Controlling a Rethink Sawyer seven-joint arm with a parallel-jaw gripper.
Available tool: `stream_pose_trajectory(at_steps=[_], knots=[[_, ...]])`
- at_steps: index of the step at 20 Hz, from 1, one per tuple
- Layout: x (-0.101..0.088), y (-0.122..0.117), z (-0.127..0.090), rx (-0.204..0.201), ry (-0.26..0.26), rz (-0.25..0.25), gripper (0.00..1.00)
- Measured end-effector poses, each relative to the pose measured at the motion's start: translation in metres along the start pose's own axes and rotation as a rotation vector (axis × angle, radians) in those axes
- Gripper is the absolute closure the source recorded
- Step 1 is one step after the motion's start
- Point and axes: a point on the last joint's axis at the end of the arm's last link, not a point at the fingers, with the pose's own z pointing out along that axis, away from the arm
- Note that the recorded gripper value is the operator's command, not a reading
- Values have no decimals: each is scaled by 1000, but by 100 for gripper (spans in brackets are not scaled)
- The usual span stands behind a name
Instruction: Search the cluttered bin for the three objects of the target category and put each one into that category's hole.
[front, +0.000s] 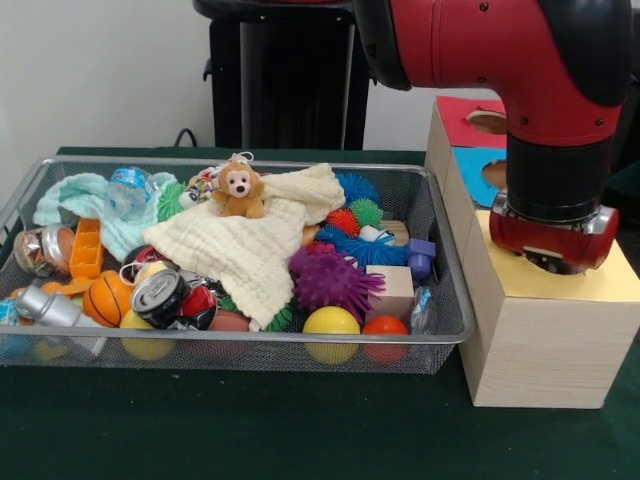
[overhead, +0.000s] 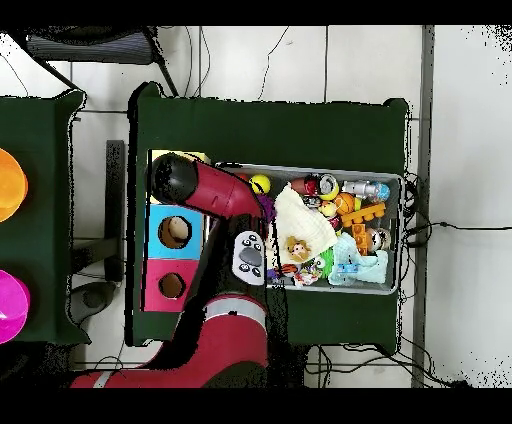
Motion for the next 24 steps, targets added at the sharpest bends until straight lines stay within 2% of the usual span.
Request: stream_pose_trajectory(at_steps=[7, 11, 15, 18, 24], knots=[[5, 4, 1, -1, 2, -9, 100], [18, 11, 4, 6, 9, -31, 100], [34, 11, 3, 46, 43, -68, 100], [39, 10, -6, 93, 62, -101, 100], [38, 9, -22, 131, 52, -119, 100]])
